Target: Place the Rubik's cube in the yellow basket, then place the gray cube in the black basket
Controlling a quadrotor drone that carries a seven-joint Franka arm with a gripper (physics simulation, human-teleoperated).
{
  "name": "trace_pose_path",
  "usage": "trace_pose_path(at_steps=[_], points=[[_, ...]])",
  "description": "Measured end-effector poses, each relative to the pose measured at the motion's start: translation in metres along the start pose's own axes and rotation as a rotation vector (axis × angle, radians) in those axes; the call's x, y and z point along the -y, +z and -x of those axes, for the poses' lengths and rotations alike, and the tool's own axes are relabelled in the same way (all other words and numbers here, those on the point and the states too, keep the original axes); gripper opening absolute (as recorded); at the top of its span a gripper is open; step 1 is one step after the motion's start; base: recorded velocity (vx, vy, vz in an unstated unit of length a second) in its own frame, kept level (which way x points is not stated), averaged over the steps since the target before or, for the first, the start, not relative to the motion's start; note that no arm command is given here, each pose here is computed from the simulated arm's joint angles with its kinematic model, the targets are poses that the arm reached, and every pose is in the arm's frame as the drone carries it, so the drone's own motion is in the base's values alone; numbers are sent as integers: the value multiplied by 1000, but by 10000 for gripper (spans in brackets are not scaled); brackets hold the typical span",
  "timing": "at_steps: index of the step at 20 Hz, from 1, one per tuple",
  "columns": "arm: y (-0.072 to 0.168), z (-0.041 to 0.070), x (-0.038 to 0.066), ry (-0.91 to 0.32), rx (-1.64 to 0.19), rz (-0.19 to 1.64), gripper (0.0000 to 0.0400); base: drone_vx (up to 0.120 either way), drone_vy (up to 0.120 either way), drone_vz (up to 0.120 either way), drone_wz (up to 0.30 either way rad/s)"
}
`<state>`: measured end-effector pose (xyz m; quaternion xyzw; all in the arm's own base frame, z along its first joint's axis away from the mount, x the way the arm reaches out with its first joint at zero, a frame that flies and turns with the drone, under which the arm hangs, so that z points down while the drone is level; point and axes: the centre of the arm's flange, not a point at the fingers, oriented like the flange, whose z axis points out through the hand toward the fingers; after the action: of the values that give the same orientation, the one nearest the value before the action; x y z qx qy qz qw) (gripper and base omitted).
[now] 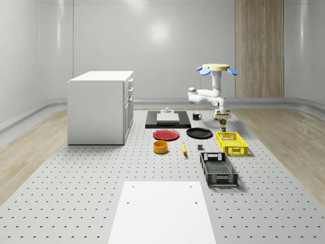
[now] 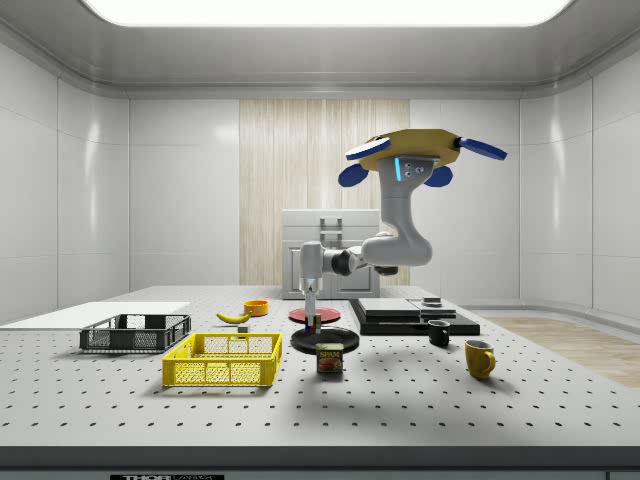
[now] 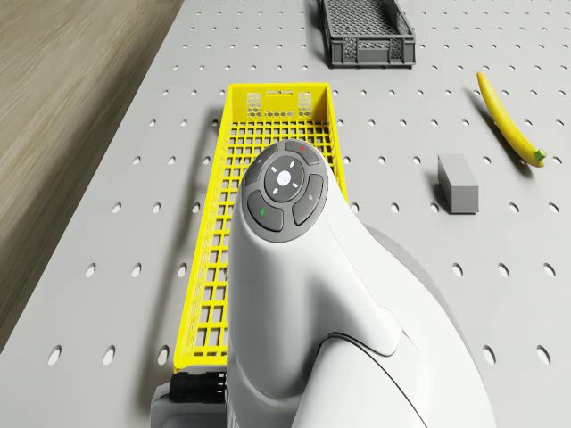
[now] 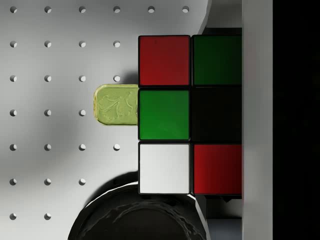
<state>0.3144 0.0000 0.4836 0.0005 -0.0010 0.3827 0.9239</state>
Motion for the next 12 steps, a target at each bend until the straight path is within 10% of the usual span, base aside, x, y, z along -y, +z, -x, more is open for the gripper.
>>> trace_pose_path(at_steps=[12], points=[[0,0,0,0,0,0,325,120,0,0,0]])
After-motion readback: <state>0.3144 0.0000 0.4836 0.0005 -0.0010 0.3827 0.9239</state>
